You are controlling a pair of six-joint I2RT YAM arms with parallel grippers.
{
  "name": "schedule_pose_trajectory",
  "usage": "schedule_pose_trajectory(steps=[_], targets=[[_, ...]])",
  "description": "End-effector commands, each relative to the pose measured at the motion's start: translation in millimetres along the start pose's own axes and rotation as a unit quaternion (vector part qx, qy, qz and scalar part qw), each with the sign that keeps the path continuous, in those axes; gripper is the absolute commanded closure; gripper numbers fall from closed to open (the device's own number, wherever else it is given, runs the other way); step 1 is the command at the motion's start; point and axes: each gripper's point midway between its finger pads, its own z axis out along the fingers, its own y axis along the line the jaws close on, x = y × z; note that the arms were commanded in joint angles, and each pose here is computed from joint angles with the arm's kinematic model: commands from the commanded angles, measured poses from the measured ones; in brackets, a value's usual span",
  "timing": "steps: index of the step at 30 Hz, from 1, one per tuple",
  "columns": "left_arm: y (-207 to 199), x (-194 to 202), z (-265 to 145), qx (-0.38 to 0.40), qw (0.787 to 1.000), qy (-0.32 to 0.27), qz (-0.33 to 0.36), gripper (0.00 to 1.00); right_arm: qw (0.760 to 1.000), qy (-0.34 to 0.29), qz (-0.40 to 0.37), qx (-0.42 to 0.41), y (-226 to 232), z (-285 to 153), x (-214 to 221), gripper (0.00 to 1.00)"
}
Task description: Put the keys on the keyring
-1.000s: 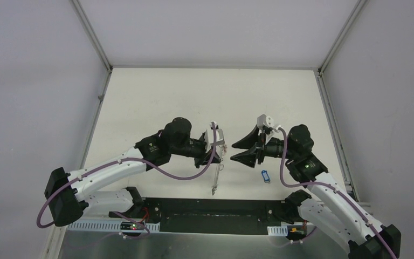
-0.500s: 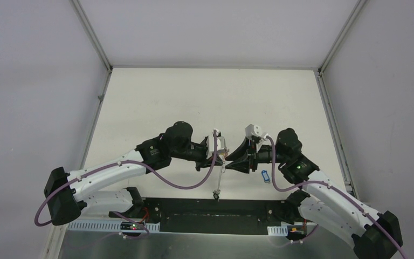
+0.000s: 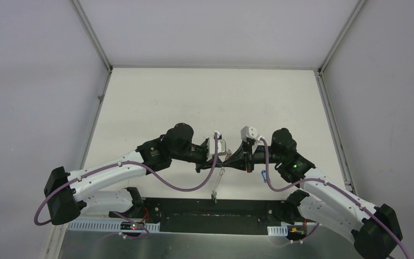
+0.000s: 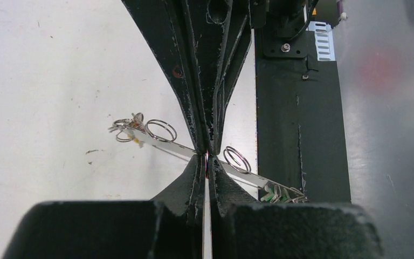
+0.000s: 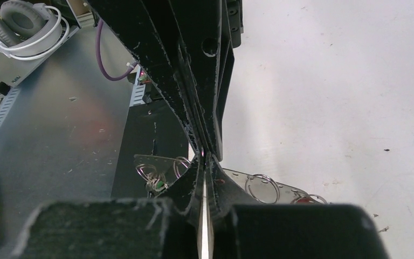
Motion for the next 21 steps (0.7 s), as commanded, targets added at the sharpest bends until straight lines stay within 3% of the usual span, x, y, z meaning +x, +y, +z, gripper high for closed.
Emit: schedule_pose_trajectory(steps=[1, 5, 8, 21], targets=[[-2, -35, -4, -0.001, 0.997, -0.059, 0.047, 1.00, 1.000, -0.001, -0.030, 0.009, -2, 0, 0, 1.00], [-2, -33, -6, -0.006, 0.997, -0.058, 0.046, 1.00, 0.999, -0.006, -0.041, 0.021, -2, -4, 0, 1.00], [-2, -28, -7, -0.009, 0.998, -0.056, 0.043, 0.83, 0.998, -0.013, -0.049, 0.028, -2, -6, -4, 1.00], [7, -8, -24, -0.076, 0.995, -0.067, 0.009, 0.67, 0.997, -0.022, -0.054, 0.044, -7, -8, -1, 1.00]])
